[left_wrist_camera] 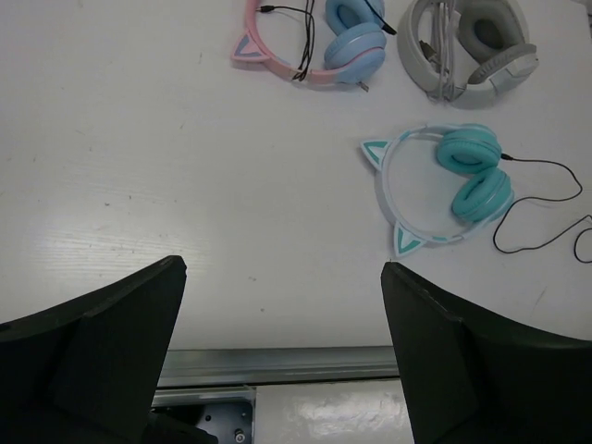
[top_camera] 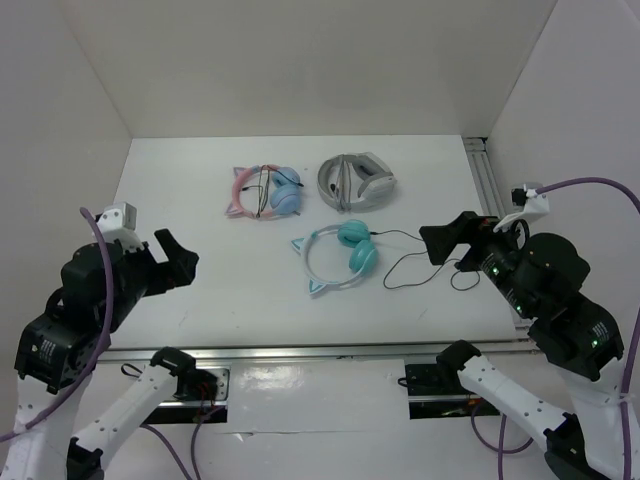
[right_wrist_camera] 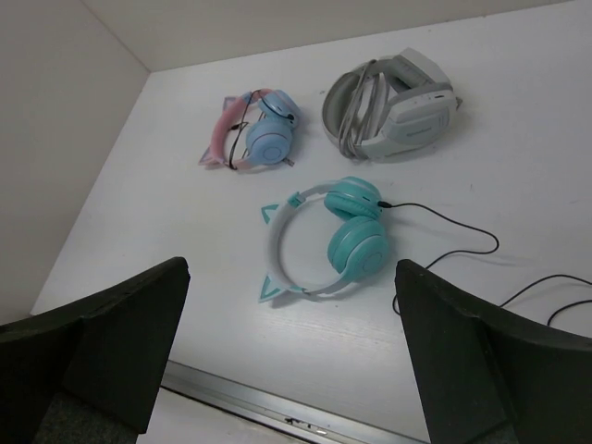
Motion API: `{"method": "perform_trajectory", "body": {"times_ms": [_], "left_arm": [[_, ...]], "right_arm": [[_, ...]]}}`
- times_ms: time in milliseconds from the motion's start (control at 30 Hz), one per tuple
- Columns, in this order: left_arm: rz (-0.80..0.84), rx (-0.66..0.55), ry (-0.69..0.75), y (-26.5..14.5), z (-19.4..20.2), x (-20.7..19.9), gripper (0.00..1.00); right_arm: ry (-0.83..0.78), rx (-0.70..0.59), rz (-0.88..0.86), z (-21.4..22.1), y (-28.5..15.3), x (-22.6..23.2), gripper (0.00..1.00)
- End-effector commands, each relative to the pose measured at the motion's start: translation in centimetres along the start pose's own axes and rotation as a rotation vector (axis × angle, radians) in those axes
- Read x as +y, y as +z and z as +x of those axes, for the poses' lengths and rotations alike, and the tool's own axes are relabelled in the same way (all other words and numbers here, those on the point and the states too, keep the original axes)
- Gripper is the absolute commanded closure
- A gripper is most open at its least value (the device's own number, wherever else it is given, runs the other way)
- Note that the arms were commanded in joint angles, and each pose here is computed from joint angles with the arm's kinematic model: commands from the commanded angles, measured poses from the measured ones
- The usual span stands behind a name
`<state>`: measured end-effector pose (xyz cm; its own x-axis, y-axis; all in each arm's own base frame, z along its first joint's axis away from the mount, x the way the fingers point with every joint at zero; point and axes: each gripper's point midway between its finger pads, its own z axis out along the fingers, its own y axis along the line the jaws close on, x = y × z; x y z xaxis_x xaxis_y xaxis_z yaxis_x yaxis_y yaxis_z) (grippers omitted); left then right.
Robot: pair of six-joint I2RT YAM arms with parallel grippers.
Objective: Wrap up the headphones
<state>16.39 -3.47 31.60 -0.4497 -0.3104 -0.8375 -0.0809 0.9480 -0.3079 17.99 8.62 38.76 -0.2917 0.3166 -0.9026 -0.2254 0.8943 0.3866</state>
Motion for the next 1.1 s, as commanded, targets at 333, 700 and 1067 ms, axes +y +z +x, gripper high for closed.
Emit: {"method": "perform_trajectory", "body": {"times_ms": [333, 700, 1067], "left_arm": [[0.330, -0.024, -0.029, 0.3, 0.8, -5.4, 0.00], [0.413, 0.265, -0.192, 13.2, 10.2, -12.0, 0.00], [0.022, 0.443, -0.070, 21.3, 19.6, -15.6, 0.03]], "right_arm": [[0.038, -0.152, -0.149, -2.8, -2.4, 2.1, 0.00], [0.032, 0.039, 0.183, 3.0, 4.1, -3.3, 0.00], [0.015, 0.089, 0.166, 4.5, 4.0, -3.4, 0.00]]}}
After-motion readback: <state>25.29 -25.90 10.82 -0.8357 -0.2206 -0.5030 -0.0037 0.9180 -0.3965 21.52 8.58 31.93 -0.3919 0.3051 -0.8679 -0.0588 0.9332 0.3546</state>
